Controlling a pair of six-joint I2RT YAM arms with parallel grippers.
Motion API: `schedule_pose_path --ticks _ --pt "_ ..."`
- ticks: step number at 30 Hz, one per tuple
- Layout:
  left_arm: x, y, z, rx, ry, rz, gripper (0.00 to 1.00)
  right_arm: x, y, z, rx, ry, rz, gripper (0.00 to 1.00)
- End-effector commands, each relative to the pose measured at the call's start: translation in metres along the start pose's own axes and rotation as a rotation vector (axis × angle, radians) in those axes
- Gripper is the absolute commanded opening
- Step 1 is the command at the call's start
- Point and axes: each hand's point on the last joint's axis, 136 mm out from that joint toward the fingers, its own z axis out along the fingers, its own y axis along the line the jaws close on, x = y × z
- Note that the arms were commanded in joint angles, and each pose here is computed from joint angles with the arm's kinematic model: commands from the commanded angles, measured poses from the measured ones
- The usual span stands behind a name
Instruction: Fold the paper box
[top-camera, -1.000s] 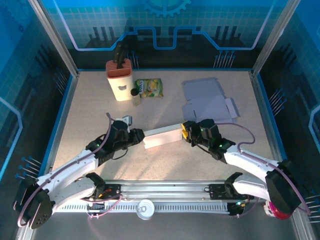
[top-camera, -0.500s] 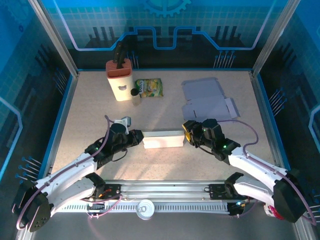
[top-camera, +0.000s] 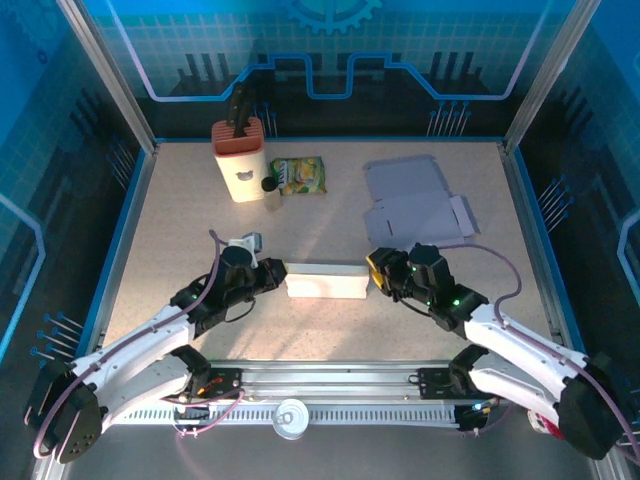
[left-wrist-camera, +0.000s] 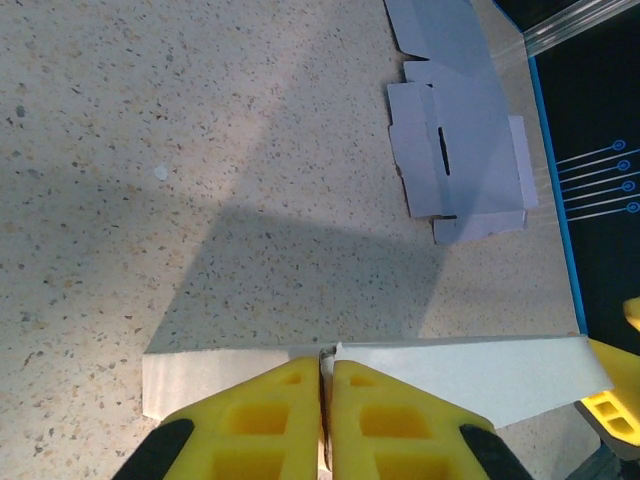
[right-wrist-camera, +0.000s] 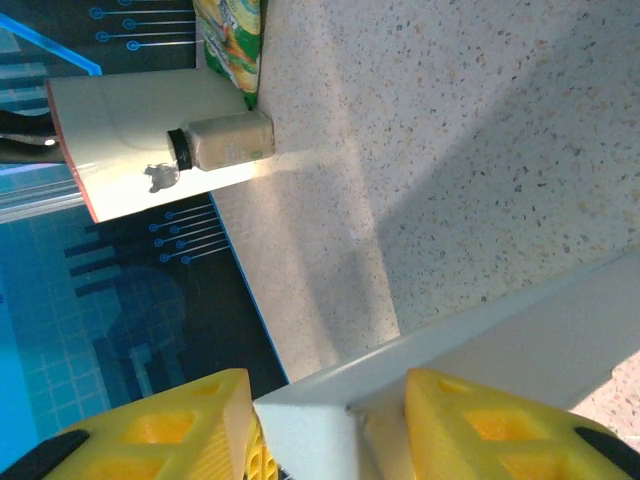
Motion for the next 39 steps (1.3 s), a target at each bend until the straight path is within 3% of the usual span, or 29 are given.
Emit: schedule_pose_path --ticks 1,15,25,31,39 --pt "0.039 0.049 0.003 -0.181 0.136 -0.009 0.08 0.001 -0.016 -0.009 0.039 -0.012 -0.014 0.45" --pt "0.038 0.044 0.004 -0.174 0.132 -0.009 0.07 0.018 -0.033 -0.003 0.061 0.035 0.015 0.45" --pt "0.040 0.045 0.003 -0.180 0.138 -0.003 0.07 0.009 -0.067 0.000 0.158 -0.002 0.030 0.31" --pt "0.037 0.043 -0.004 -0.181 0.133 -0.005 0.24 0.003 -0.098 -0.002 0.248 -0.023 0.047 0.22" --pt "0.030 0.024 -0.008 -0.110 0.124 -0.026 0.28 0.003 -0.096 0.002 0.247 -0.017 0.045 0.20"
